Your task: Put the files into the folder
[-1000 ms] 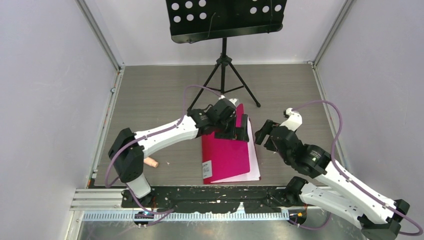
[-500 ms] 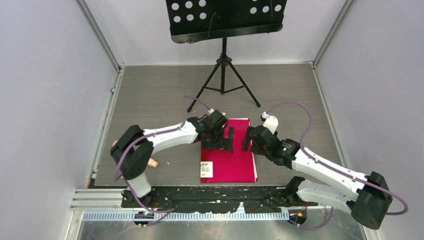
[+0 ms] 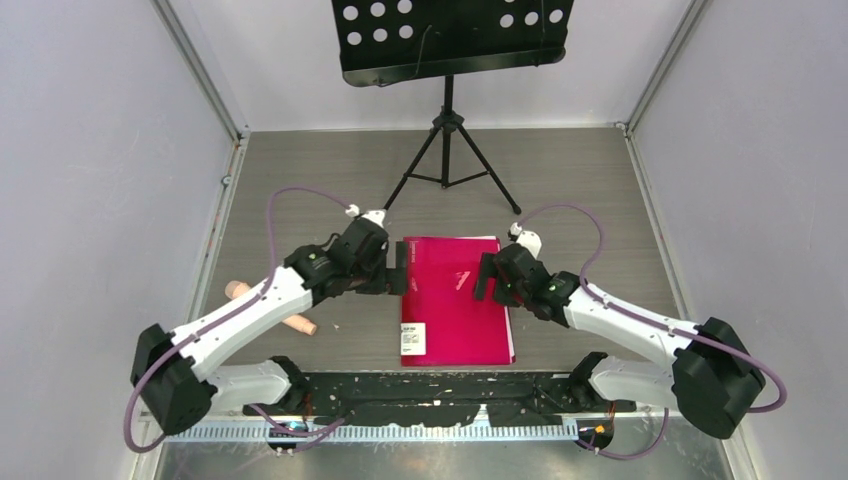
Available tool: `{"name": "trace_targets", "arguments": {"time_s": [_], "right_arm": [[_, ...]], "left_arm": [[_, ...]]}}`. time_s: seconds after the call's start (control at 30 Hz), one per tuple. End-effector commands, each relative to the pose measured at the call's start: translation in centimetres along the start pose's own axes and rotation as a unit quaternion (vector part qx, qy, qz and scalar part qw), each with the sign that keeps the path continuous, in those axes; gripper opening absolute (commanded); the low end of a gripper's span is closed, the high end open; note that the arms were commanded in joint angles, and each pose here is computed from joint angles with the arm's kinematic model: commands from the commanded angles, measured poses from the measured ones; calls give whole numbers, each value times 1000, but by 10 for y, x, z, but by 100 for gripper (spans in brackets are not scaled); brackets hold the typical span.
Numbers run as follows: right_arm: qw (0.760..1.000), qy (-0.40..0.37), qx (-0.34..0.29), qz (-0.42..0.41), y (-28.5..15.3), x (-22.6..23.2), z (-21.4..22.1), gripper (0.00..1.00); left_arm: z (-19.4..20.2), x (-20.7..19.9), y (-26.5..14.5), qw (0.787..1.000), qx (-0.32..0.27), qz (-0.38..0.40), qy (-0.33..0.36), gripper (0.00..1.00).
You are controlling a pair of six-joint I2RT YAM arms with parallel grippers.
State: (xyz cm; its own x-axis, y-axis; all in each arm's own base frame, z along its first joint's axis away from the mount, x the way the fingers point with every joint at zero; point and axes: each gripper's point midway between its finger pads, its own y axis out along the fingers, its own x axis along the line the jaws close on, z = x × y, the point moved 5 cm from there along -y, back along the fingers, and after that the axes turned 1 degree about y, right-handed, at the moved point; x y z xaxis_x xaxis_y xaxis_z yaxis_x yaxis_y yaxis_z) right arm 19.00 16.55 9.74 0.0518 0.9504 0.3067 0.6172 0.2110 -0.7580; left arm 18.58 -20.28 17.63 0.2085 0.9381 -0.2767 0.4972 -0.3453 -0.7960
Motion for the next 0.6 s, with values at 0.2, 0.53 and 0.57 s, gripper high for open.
{"name": "trace_targets", "arguments": {"time_s": [0.2, 0.53, 0.57], "right_arm": [[997, -17, -53, -46, -32, 16, -32, 94], [996, -10, -83, -43, -53, 8, -40, 95], [996, -10, -83, -43, -54, 7, -40, 95]], "left_arm": [[5, 53, -36, 994, -53, -96, 15, 100], [3, 49, -36, 996, -56, -74, 16, 100], [3, 48, -36, 996, -55, -72, 15, 100]]}}
